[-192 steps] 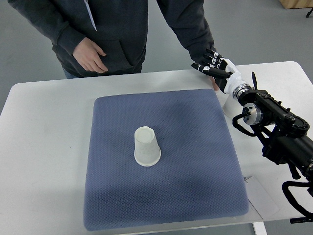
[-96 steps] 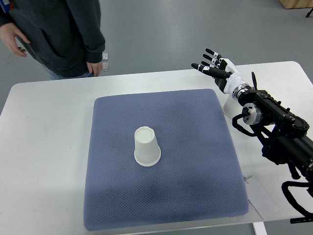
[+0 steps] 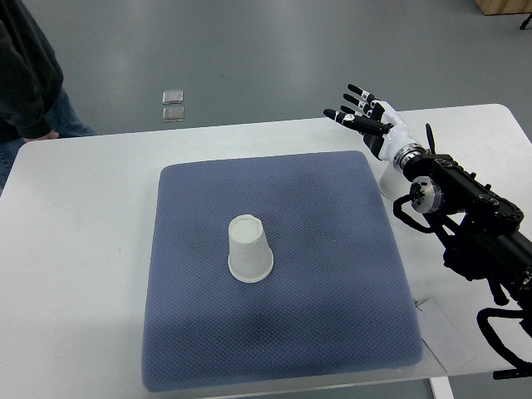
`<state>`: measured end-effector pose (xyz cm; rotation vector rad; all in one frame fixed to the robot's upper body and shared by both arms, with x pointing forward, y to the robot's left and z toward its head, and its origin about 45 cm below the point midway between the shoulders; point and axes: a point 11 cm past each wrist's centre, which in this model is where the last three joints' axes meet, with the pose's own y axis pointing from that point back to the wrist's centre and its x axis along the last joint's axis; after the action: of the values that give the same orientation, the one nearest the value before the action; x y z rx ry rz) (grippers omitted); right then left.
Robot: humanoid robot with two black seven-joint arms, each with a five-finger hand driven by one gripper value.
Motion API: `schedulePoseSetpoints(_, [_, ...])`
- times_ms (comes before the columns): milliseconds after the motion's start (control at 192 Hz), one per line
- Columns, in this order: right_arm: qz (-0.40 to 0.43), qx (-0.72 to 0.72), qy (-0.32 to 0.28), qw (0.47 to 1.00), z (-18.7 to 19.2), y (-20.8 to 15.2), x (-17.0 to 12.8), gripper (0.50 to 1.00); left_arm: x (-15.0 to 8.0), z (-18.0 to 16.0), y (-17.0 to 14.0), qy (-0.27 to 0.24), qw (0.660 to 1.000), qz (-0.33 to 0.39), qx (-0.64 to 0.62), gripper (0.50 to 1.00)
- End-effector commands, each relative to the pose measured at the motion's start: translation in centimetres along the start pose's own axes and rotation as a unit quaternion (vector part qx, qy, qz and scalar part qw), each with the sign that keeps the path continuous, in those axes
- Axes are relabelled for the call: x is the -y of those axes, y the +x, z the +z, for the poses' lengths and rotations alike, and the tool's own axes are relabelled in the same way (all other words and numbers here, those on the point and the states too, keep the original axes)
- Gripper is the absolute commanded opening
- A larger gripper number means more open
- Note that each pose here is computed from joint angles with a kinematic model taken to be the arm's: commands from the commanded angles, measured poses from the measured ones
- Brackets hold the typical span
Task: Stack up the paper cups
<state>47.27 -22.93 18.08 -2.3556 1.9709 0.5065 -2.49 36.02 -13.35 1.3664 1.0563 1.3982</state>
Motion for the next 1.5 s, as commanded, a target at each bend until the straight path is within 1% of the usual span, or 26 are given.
schedulePoseSetpoints(0, [0.0, 0.0, 0.001, 1.0, -0.1, 0.0, 0.0, 0.934, 0.0, 0.0, 0.0, 0.0, 1.0, 0.0, 0.0, 1.0])
schedulePoseSetpoints(183, [0.0, 0.002, 0.005, 1.0, -0.3, 0.0, 0.1, 0.934, 0.0, 0.0, 0.0, 0.0, 1.0, 0.0, -0.001, 1.0])
schedulePoseSetpoints(329, [-0.001, 0.002, 0.02, 1.0, -0.7, -0.2, 0.1, 0.934, 0.0, 0.1, 0.0, 0.0, 1.0, 0.0, -0.001, 1.0])
schedulePoseSetpoints(585, [-0.006, -0.002, 0.033, 0.999, -2.0, -0.6, 0.5, 0.934, 0.0, 0.1, 0.0, 0.0, 1.0, 0.0, -0.001, 1.0])
schedulePoseSetpoints(877, [-0.003, -0.011, 0.041, 0.999, -3.0, 0.0, 0.6, 0.934, 0.0, 0.1, 0.0, -0.001, 1.0, 0.0, 0.0, 1.0])
schedulePoseSetpoints(1008, [0.002, -0.03, 0.047, 0.998, -4.2, 1.1, 0.5, 0.934, 0.0, 0.0, 0.0, 0.0, 1.0, 0.0, 0.0, 1.0])
schedulePoseSetpoints(1159, [0.009, -0.068, 0.056, 0.996, -6.4, 4.0, -0.2, 0.934, 0.0, 0.1, 0.0, -0.001, 1.0, 0.0, 0.0, 1.0])
schedulePoseSetpoints(1279, [-0.012, -0.148, 0.047, 0.988, -8.4, 6.2, -1.0, 0.934, 0.0, 0.1, 0.0, -0.001, 1.0, 0.0, 0.0, 1.0])
schedulePoseSetpoints(1383, [-0.023, -0.212, 0.056, 0.975, -10.9, 7.6, -1.7, 0.934, 0.0, 0.0, 0.0, 0.0, 1.0, 0.0, 0.0, 1.0])
schedulePoseSetpoints(1462, [-0.042, -0.272, 0.054, 0.96, -12.2, 7.9, -2.3, 0.934, 0.0, 0.0, 0.0, 0.0, 1.0, 0.0, 0.0, 1.0])
schedulePoseSetpoints(1493, [-0.042, -0.272, 0.054, 0.96, -12.2, 7.9, -2.3, 0.934, 0.0, 0.0, 0.0, 0.0, 1.0, 0.0, 0.0, 1.0])
